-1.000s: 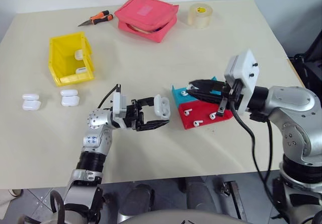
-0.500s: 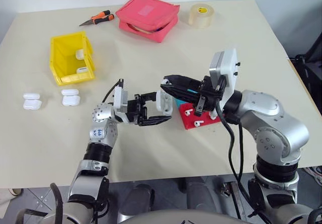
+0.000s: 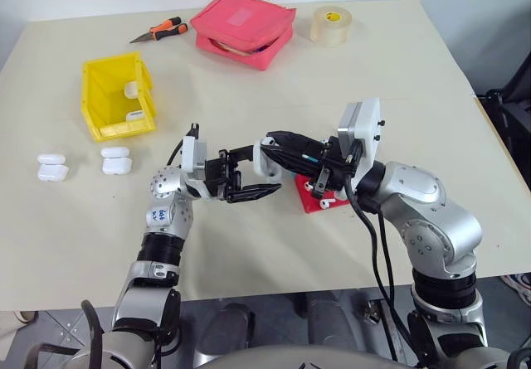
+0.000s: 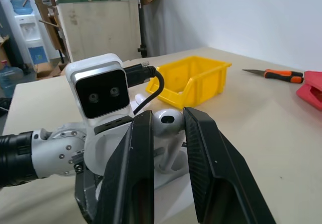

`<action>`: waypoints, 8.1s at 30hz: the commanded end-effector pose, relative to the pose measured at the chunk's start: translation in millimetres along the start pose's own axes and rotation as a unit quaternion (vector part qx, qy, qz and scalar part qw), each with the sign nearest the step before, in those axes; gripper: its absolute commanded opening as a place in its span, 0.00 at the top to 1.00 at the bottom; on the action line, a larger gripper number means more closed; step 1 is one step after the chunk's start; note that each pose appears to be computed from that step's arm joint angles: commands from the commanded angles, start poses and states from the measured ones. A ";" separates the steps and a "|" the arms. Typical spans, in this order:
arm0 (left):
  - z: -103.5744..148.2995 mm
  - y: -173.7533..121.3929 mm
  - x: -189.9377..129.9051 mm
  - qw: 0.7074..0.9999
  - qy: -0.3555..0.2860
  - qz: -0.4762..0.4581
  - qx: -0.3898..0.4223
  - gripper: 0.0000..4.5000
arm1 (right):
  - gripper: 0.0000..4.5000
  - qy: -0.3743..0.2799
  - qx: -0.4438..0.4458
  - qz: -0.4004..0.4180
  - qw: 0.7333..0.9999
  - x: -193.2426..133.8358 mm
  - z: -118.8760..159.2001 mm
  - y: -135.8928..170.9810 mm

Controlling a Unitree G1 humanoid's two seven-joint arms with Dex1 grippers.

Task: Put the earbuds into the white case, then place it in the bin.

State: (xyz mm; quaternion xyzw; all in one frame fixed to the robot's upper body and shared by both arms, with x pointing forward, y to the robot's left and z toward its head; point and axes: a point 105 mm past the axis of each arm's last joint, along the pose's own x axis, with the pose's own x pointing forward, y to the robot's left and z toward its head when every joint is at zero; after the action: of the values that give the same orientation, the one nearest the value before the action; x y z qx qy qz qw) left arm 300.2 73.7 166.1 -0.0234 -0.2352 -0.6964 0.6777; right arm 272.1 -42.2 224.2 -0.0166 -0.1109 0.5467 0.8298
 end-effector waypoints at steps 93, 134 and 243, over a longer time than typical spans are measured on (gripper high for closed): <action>-1.2 10.0 21.6 0.997 -0.059 0.044 0.030 0.39 | 0.36 0.079 -0.065 0.091 0.991 -6.3 -2.6 11.1; -13.3 5.2 -21.8 0.996 0.080 0.037 0.028 0.39 | 0.36 0.243 -0.100 -0.127 0.957 -104.6 -8.7 -40.9; 12.9 -7.3 -60.2 0.974 0.111 0.184 0.078 0.39 | 0.57 0.457 -0.042 0.001 0.888 -6.4 -71.7 -117.0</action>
State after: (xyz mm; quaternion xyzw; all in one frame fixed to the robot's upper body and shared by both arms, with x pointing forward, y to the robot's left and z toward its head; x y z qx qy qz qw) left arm 298.2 132.1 146.0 0.0578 -0.1871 -0.5383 0.8197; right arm 388.9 -91.6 163.8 -0.2926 0.2685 0.4710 0.7877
